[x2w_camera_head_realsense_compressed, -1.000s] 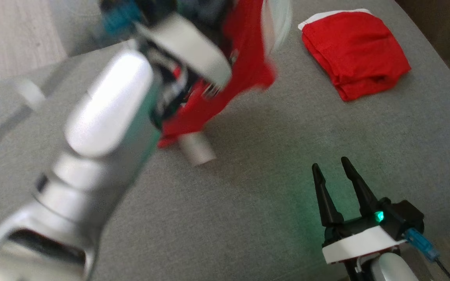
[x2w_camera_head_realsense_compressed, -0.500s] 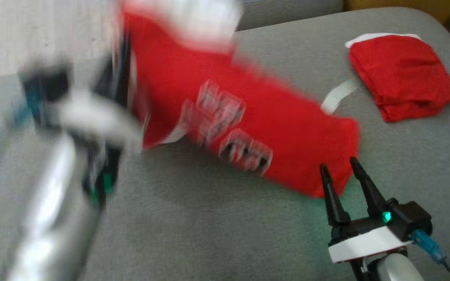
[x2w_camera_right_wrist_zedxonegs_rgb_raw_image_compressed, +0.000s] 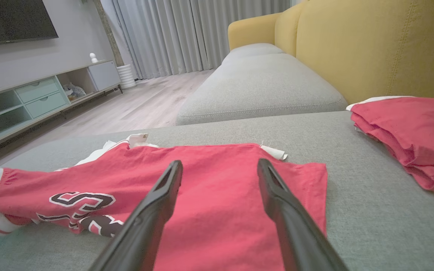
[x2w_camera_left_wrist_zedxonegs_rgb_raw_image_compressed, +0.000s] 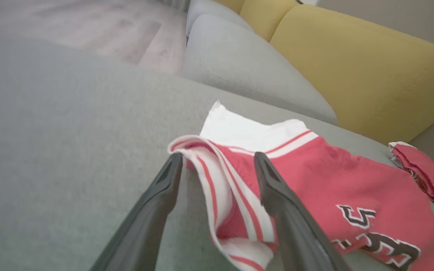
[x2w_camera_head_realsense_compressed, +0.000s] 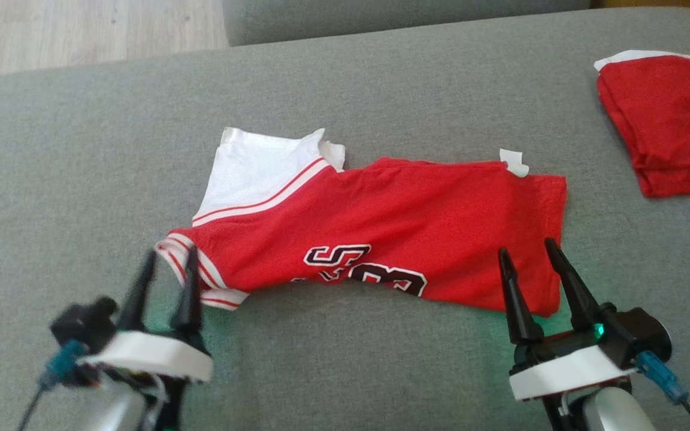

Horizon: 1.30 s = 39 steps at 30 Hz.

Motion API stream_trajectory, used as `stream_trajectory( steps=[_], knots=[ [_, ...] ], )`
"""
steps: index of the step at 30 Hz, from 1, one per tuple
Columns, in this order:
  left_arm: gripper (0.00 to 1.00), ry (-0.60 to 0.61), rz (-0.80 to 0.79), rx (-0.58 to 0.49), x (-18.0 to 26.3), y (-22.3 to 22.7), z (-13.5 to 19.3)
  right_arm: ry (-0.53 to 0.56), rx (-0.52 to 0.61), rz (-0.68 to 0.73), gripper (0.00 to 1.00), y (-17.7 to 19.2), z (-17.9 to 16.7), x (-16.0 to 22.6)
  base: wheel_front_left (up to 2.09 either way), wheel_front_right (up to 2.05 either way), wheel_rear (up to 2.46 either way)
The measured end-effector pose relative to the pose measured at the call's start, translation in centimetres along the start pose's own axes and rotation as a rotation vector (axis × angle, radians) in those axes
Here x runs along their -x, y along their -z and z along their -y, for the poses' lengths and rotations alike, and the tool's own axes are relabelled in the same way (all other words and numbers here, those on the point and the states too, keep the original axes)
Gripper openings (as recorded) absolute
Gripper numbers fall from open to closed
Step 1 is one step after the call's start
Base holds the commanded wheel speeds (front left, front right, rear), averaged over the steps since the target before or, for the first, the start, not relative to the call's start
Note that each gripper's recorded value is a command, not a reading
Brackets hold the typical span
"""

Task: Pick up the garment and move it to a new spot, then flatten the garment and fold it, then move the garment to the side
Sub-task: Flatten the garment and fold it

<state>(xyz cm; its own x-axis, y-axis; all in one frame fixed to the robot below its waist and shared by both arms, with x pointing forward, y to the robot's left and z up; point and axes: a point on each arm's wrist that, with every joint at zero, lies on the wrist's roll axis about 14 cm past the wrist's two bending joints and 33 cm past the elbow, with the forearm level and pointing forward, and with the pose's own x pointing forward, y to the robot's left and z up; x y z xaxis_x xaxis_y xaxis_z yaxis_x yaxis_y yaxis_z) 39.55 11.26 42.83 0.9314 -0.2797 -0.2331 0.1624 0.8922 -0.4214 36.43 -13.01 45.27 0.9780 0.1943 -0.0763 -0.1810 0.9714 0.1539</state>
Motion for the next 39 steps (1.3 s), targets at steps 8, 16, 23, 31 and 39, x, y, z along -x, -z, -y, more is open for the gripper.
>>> stream_trajectory(
  steps=[8, 16, 23, 31, 39],
  knots=[
    [1.00, 0.120, 0.160, -0.367, -5.0, -11.0, 1.0, 0.004, 0.007, -0.039, 1.00, 1.2, 0.2, -0.3, 0.00, 0.00, 0.00],
    [1.00, 0.276, -0.134, -0.499, -10.1, -9.5, 3.0, 0.035, 0.021, -0.056, 1.00, 1.8, 1.5, -1.1, 0.00, 0.00, 0.00],
    [1.00, 0.254, -0.436, -0.491, -12.8, -5.0, 0.5, 0.037, 0.028, -0.085, 1.00, 2.8, 2.0, -2.3, 0.00, 0.00, 0.00],
    [1.00, 0.210, -0.658, -0.486, -13.7, 0.2, -3.0, 0.039, 0.032, -0.103, 1.00, 3.6, 2.5, -3.3, 0.00, 0.00, 0.00],
    [1.00, 0.219, -0.677, -0.512, -15.2, 1.3, -3.7, 0.060, 0.030, -0.116, 1.00, 4.1, 3.3, -3.5, 0.00, 0.00, 0.00]
  ],
)
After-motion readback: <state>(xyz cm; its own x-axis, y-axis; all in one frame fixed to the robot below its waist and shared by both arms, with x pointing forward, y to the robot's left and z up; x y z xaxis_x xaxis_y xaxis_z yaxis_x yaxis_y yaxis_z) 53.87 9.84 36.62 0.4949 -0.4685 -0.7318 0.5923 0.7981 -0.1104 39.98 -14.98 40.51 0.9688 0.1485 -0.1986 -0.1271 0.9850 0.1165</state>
